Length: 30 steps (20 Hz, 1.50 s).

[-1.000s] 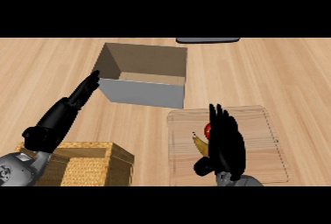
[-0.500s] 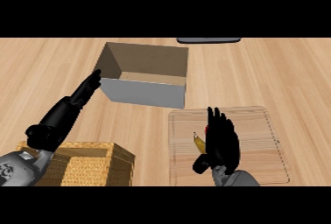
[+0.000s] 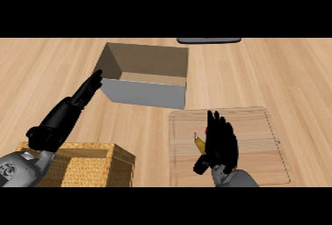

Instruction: Pick the tomato from the cutting board and place it in the cardboard box

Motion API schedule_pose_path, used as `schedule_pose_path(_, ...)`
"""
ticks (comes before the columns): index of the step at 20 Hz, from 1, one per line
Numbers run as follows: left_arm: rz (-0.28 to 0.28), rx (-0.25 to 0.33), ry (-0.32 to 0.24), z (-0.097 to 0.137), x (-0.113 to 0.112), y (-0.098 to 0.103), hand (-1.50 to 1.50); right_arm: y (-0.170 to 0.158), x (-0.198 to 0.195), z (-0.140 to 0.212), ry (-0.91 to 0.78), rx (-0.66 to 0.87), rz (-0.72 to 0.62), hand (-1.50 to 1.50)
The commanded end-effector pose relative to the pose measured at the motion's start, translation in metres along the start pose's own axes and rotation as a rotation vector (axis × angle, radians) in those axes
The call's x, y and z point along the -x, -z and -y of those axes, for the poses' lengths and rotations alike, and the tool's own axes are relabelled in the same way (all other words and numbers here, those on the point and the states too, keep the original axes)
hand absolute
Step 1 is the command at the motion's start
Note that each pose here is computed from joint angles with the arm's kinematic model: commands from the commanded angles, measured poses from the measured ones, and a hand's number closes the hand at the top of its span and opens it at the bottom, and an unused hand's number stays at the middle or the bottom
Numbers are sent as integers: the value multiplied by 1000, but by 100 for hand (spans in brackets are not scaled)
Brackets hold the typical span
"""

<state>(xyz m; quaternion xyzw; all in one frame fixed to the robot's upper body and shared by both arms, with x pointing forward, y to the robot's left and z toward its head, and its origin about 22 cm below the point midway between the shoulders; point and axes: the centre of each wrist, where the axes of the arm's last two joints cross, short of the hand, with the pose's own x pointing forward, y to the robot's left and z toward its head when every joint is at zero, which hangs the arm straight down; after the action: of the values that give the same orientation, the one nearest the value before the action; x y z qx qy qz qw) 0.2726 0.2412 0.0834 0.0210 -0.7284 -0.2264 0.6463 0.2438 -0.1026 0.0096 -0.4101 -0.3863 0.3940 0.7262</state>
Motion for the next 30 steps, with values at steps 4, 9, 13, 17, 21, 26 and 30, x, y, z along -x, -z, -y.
schedule_pose_path(4,-61,11,-96,32,13,9,0,7,13,-18,-63,-8,-48,-150)
schedule_pose_path(9,-46,16,-92,35,21,6,0,21,11,-17,-48,4,-42,-150)
schedule_pose_path(13,-51,10,-103,39,24,0,0,17,23,-28,-77,-31,-33,150)
schedule_pose_path(17,-45,12,-95,33,18,10,0,27,13,-22,-113,25,13,150)
schedule_pose_path(21,-45,9,-86,42,24,0,0,26,19,-17,-144,130,28,150)
schedule_pose_path(26,-6,71,-94,31,7,14,0,-32,-77,-18,-222,142,377,150)
schedule_pose_path(30,1,80,-91,44,11,16,0,-51,-101,-18,-244,232,451,150)
